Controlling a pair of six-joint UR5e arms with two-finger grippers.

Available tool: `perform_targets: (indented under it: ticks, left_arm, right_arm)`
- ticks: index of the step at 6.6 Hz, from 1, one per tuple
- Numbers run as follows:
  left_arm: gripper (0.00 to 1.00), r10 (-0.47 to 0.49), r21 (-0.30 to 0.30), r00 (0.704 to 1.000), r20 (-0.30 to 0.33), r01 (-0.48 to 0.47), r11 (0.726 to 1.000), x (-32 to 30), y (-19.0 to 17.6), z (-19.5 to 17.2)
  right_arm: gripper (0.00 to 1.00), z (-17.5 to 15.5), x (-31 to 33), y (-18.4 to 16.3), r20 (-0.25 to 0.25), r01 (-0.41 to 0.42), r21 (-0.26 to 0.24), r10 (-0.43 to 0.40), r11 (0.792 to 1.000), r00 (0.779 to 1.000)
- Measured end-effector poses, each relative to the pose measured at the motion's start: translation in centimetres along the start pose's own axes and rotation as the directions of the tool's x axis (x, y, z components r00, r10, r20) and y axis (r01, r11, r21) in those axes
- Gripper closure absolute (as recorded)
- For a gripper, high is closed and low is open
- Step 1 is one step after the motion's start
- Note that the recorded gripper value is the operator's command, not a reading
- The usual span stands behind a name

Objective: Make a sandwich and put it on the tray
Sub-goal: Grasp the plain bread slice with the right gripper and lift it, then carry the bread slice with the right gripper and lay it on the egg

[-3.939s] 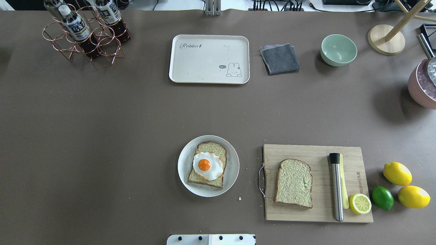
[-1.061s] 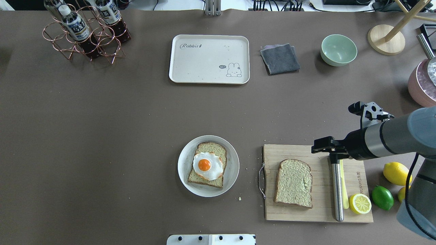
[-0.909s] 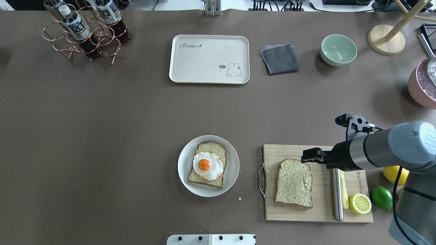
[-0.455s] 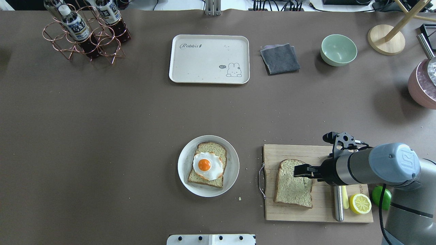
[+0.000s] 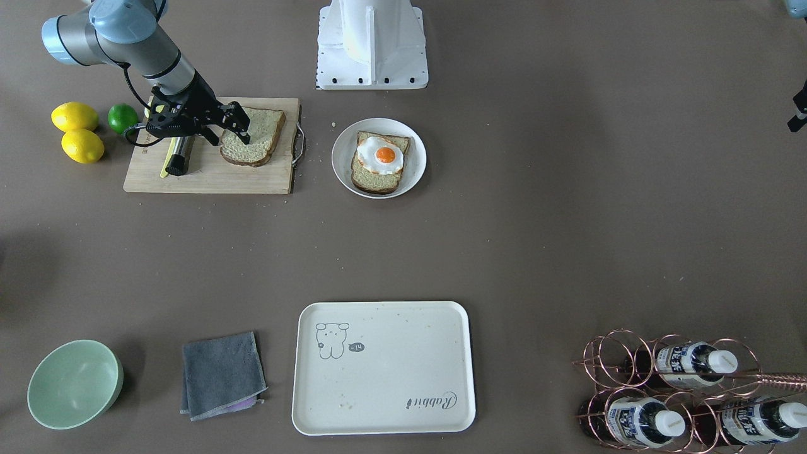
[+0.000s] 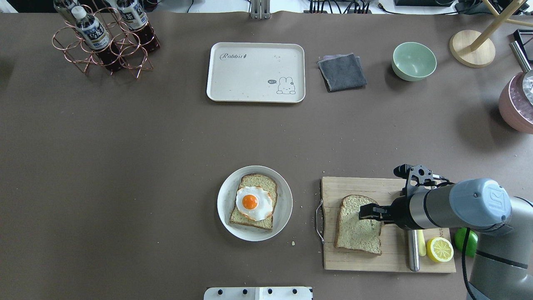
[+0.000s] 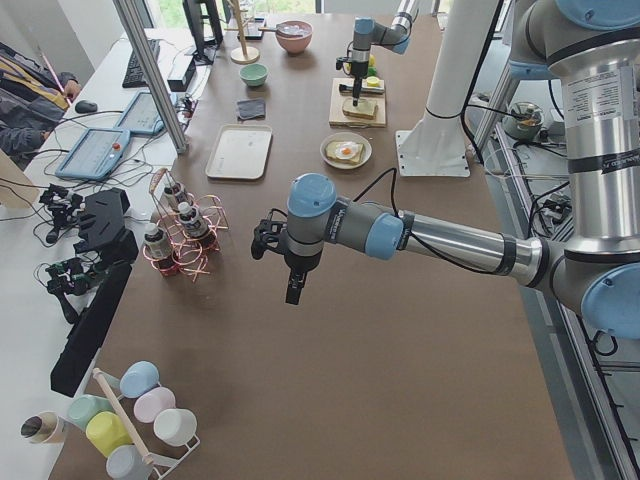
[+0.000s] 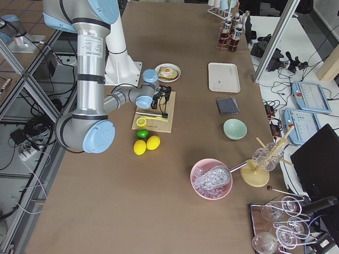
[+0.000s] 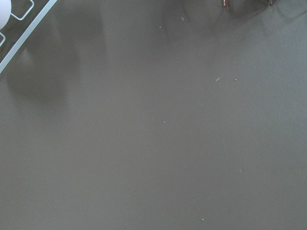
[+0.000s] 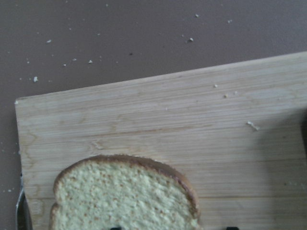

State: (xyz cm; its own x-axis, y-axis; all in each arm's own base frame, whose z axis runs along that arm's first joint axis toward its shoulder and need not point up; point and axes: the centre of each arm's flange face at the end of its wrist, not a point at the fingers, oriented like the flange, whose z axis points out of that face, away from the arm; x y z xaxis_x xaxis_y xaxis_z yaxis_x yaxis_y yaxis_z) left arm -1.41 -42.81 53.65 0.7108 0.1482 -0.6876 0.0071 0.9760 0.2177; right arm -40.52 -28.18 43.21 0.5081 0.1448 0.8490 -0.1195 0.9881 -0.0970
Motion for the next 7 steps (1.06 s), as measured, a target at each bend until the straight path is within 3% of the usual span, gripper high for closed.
perform_targets:
  ticks: [4, 7]
  left_arm:
    - [0.02, -0.031, 0.009, 0.999, -0.023, 0.031, 0.999, 2.1, 0.0, 1.6]
    - [0.02, -0.042, 0.0, 0.999, -0.021, 0.042, 0.999, 1.8, 0.9, 1.8]
  right_arm:
    - [1.0, -2.9, -0.9, -1.7, 0.047, -0.014, 0.001, 0.014, 1.0, 0.999]
    - [1.0, -4.9, -6.2, -2.4, 0.156, 0.012, -0.01, -0.01, 1.0, 0.988]
